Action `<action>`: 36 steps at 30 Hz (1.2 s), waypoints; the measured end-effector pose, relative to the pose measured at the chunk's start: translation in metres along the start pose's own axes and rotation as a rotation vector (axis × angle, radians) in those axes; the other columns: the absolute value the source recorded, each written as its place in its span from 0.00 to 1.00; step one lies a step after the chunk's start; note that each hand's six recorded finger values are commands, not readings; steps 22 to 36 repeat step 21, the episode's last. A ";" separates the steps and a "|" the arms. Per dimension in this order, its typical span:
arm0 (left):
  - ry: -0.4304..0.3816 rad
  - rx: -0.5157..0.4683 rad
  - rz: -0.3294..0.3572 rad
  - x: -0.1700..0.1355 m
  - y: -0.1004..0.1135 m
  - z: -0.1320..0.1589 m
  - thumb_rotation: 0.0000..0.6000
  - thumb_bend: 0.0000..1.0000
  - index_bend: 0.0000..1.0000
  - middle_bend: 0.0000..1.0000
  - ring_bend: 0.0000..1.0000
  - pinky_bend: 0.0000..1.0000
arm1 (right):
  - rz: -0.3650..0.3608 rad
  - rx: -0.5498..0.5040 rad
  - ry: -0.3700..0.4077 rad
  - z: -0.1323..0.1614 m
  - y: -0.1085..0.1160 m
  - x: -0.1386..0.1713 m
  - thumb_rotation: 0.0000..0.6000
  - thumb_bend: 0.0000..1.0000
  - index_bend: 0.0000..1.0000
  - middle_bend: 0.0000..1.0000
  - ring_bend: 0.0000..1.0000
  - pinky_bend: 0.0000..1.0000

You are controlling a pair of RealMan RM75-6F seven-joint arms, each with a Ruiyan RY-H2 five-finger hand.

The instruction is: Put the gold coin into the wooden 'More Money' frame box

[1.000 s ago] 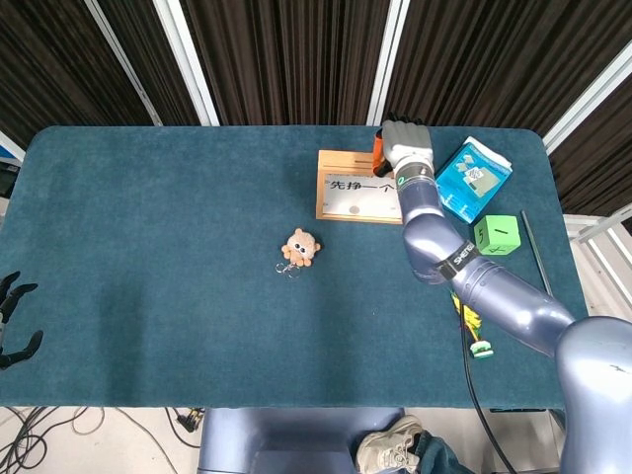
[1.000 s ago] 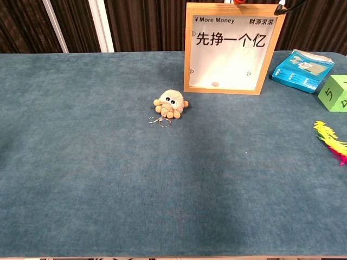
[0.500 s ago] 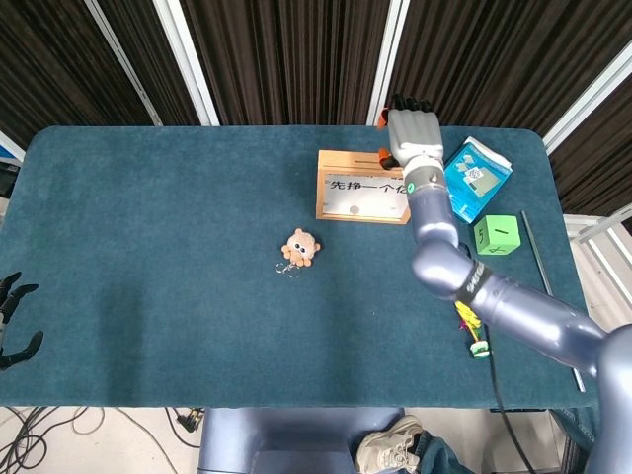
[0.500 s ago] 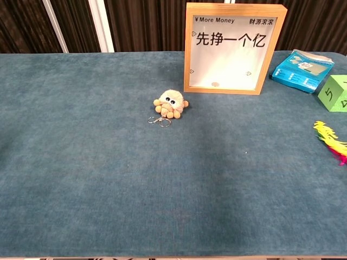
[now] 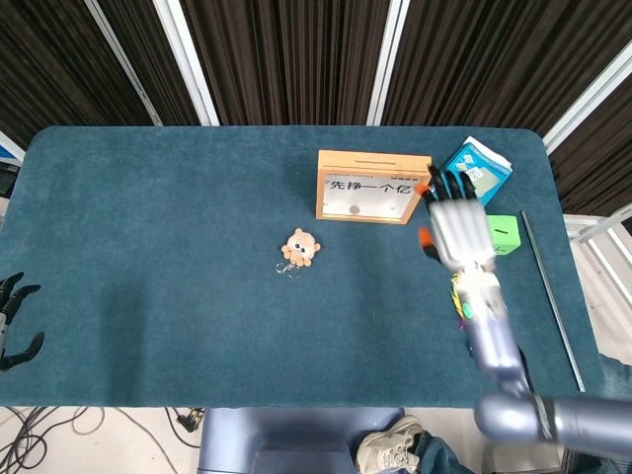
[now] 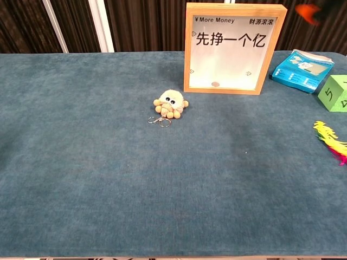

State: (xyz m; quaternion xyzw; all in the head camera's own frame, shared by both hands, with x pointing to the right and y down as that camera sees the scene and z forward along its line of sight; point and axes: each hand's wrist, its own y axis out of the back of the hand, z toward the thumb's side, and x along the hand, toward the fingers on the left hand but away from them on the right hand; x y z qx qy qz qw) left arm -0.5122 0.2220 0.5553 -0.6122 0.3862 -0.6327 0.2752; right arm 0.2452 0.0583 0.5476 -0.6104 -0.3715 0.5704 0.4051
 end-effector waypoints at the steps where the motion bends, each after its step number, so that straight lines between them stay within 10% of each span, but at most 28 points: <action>1: -0.001 0.001 0.001 0.000 0.000 0.000 1.00 0.36 0.19 0.00 0.00 0.01 | 0.000 0.005 -0.014 -0.009 -0.006 0.014 1.00 0.53 0.17 0.02 0.00 0.00; 14: 0.008 0.014 0.018 -0.003 0.001 0.000 1.00 0.36 0.19 0.00 0.00 0.01 | 0.012 0.068 -0.190 -0.095 -0.074 0.144 1.00 0.53 0.15 0.02 0.00 0.00; 36: 0.013 0.023 0.030 -0.003 0.002 0.000 1.00 0.36 0.19 0.00 0.00 0.01 | -0.031 0.071 -0.185 -0.108 -0.089 0.155 1.00 0.53 0.15 0.02 0.00 0.00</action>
